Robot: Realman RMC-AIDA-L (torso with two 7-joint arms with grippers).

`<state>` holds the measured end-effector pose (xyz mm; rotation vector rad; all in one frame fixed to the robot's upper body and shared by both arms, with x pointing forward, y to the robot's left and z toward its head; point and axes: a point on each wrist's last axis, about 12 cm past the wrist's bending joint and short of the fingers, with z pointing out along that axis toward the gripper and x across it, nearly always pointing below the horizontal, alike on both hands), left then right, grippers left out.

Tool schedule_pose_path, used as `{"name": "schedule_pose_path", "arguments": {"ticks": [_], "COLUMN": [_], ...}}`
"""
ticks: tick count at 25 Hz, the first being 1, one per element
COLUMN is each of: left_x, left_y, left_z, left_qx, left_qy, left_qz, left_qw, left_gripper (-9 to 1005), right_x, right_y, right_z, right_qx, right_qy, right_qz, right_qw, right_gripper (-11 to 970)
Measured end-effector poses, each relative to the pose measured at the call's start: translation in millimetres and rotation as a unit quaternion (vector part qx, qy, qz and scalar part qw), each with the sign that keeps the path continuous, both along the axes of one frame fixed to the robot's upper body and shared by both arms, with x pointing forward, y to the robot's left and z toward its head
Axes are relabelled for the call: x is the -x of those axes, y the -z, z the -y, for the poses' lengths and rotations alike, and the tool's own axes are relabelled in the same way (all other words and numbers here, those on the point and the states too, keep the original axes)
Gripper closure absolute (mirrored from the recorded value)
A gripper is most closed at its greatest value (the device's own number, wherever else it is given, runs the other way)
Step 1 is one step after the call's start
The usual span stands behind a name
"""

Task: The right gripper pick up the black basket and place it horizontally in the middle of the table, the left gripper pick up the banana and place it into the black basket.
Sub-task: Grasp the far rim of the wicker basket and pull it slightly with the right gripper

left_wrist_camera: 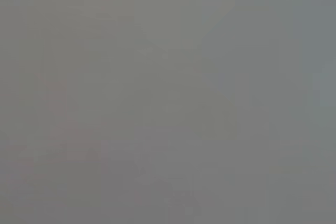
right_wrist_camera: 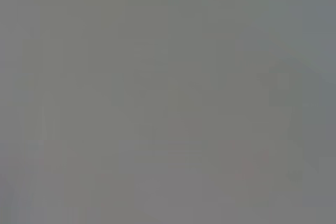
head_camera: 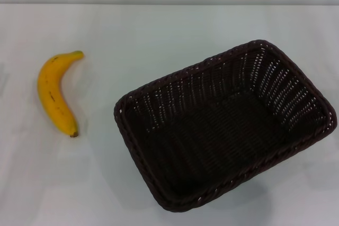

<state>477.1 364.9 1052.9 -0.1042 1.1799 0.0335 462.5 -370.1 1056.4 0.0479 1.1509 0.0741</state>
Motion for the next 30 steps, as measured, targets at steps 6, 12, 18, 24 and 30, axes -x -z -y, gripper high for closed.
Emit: {"name": "schedule_pose_path", "arguments": {"ticks": [6,12,18,24,30], "left_x": [0.0,3.4,4.4,3.4,2.4], "left_y": [0.5,-1.2,-0.6,-3.2,-0.6], "left_z": [0,0,-2,-6,-7], "left_qx": [-0.001,-0.002,-0.001,0.0,0.003], "left_qy": [0.002,0.0,-0.003,-0.013,-0.018], "left_qz": [-0.002,0.009,0.007,0.014,0.002], "left_qw": [1.0,1.0,1.0,1.0,1.0], "left_gripper": [102,102,102,103,103], "right_x": [3.6,-2.6,-11.3,-32.6,-62.1], "right_y": [-1.2,-3.2,-13.6,-37.4,-77.3], "right_z": [-2,-9,-2,7,2], "right_qx": [-0.004,0.005,-0.011,-0.006,0.029], "right_qy": [-0.011,-0.065,-0.135,-0.254,-0.341], "right_qz": [0.01,0.002,-0.007,-0.08,-0.191], "right_qw": [1.0,0.998,0.991,0.964,0.92], "right_gripper": [105,108,113,116,117]}}
